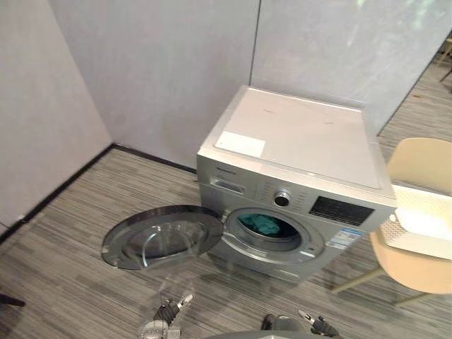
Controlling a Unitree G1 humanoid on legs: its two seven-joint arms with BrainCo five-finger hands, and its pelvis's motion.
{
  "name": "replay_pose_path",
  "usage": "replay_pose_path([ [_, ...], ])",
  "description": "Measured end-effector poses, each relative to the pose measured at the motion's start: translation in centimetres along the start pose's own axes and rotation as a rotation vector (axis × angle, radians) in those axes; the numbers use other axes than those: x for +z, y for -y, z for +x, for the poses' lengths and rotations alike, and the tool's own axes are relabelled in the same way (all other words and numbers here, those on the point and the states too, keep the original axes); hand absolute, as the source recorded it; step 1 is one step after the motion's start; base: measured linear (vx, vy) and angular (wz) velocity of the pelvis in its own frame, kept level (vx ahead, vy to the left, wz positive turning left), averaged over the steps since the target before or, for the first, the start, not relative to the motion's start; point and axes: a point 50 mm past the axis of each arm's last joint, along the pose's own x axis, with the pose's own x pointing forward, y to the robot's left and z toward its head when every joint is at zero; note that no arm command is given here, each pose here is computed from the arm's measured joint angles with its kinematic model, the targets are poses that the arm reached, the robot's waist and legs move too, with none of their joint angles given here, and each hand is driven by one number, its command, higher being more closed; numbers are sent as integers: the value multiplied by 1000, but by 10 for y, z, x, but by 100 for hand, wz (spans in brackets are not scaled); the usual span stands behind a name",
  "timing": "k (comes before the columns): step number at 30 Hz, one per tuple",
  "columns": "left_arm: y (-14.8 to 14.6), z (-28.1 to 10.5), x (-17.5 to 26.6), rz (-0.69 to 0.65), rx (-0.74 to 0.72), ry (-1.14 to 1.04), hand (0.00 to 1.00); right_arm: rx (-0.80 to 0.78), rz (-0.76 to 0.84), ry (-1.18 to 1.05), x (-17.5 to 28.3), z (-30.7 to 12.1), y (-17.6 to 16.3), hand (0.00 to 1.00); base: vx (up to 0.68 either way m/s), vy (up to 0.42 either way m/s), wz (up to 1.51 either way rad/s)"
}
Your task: Pick up the laundry basket with both hands and put the clothes into the washing machine.
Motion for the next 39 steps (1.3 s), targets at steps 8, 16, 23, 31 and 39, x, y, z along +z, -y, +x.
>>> replay_pose_path([
  [8, 20, -1, -1, -118, -20, -19, 0, 49, -126, 58, 28, 5, -15, 0, -67, 20, -30],
  [16, 23, 1, 13, -133, -1, 28, 0, 63, -190, 77, 30, 5, -17, 0, -83, -27, 2],
  [23, 46, -8, 52, -203, -75, 223, 0, 26, -193, 123, 42, 4, -3, 0, -52, 23, 35],
  [31, 30, -44, 138, -244, -62, 651, 0, 62, -172, 148, 44, 3, -16, 0, -43, 145, 26],
  [39, 1, -99, 190, -285, 30, 1027, 0, 105, -255, 134, 37, 3, -24, 0, 61, 29, 4],
])
